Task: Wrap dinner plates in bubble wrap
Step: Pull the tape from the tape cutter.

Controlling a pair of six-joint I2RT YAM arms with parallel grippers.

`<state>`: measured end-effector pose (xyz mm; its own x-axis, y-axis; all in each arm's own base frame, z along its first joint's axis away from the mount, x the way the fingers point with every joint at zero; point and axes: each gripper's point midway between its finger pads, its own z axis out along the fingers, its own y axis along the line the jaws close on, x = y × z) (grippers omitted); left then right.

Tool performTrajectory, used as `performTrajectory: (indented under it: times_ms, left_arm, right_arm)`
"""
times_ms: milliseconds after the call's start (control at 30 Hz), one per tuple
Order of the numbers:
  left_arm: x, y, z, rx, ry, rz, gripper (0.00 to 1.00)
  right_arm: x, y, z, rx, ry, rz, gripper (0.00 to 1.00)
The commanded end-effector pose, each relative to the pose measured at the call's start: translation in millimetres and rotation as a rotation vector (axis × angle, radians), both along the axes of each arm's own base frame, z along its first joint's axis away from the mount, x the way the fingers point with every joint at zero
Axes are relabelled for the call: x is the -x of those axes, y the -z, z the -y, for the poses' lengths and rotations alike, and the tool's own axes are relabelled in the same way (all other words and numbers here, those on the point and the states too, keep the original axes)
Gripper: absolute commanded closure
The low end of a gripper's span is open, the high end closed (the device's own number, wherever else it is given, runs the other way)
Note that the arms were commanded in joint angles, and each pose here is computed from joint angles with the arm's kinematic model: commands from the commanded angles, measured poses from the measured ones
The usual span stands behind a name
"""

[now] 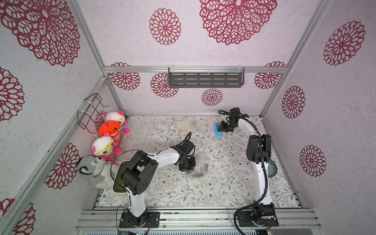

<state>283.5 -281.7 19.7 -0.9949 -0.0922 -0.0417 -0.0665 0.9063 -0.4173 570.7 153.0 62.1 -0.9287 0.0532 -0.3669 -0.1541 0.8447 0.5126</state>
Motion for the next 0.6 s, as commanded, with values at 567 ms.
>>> performTrajectory:
  times_ms: [567]
  left_arm:
    - [5, 22, -18, -0.088, -0.025, -0.034, 1.00]
  right_arm:
    - [17, -81, -17, -0.440, -0.001, 0.045, 1.00]
